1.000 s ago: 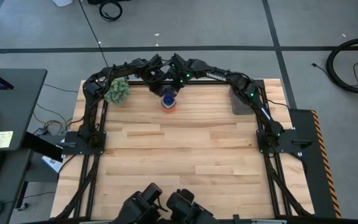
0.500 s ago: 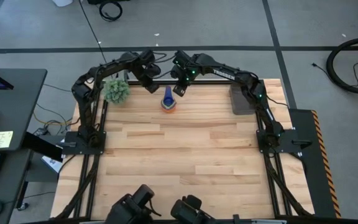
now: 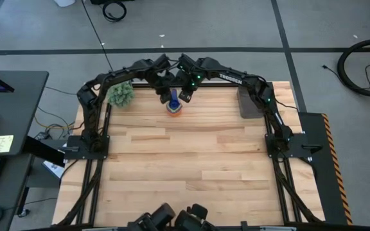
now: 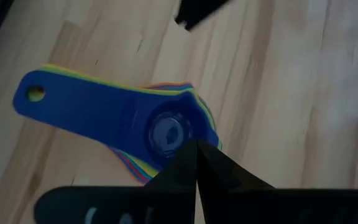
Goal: Nest measuring cups in basket
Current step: Put the nested measuring cups into the black bin
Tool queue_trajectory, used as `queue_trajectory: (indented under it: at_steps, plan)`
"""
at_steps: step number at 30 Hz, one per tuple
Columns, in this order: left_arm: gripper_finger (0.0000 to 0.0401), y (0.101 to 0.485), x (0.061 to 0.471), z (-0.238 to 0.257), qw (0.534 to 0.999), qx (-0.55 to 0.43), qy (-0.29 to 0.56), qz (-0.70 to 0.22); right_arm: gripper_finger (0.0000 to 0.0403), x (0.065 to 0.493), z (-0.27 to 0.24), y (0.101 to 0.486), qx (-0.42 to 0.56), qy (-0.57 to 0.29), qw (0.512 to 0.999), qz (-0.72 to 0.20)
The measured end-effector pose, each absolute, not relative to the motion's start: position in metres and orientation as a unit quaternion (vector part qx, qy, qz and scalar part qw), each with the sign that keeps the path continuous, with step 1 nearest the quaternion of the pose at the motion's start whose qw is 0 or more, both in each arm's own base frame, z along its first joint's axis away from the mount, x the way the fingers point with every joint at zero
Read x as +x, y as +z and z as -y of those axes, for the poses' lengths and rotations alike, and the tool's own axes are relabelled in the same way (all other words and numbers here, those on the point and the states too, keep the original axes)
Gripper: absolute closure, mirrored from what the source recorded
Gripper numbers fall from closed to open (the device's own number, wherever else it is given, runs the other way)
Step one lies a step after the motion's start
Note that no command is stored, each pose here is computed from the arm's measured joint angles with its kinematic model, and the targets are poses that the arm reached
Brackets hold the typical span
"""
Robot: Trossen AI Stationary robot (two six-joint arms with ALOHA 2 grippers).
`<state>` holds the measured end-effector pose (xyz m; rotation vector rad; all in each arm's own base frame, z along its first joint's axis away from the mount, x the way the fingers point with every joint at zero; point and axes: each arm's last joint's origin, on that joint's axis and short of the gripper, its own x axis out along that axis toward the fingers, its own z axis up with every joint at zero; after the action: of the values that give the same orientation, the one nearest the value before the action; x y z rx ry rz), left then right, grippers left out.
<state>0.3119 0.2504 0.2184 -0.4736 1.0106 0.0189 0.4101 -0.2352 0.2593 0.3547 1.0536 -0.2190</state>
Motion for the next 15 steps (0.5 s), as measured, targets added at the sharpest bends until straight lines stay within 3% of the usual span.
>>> queue_trajectory:
  at_steps: [15]
  plan:
    - [0.0394, 0.200, 0.322, -0.242, 0.844, -0.130, -0.044, -0.519, 0.0398, 0.380, 0.227, 0.265, 0.111, -0.024, 0.793, -0.599]
